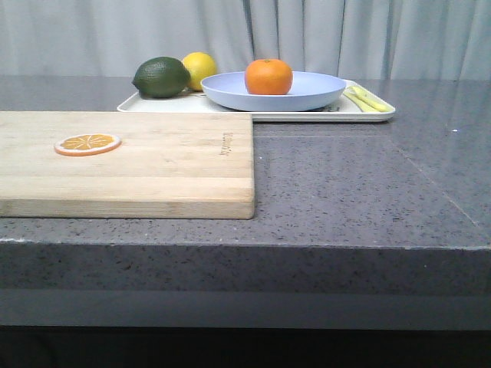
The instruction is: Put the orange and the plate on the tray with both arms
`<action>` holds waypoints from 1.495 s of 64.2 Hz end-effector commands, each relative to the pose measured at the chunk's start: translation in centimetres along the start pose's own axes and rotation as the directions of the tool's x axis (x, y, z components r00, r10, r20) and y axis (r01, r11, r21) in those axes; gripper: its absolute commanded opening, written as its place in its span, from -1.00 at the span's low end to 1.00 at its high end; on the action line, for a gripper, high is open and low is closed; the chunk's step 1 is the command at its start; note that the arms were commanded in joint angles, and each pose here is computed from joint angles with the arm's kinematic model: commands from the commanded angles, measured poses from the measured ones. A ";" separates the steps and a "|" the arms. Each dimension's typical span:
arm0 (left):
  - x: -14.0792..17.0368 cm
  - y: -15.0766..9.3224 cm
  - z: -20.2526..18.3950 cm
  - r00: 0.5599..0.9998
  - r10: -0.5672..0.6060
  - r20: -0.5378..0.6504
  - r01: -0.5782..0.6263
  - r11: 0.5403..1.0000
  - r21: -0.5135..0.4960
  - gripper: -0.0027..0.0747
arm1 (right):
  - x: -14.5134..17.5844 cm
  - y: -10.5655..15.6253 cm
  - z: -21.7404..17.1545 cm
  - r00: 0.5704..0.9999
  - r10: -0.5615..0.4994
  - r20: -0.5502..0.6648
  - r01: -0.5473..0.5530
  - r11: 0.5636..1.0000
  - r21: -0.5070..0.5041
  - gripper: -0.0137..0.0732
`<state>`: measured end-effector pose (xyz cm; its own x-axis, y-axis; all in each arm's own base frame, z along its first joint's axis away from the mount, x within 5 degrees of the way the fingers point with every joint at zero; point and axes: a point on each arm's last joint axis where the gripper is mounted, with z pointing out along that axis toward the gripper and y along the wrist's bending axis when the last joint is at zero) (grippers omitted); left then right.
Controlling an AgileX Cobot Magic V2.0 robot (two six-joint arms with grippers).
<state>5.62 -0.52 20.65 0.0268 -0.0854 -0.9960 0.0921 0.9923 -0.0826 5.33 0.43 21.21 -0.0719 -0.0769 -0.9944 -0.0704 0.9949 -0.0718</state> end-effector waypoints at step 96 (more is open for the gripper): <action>0.1 0.1 -0.1 0.997 -0.016 0.071 0.016 1.000 -0.005 -0.98 | -0.2 -0.6 0.0 0.972 0.109 0.207 -0.127 0.989 0.076 -0.84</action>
<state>5.62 -0.52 20.65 0.0268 -0.0854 -0.9960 0.0921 0.9923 -0.0826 5.68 -0.08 19.81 -0.0020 0.0589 -0.9983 0.0151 0.9982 0.0589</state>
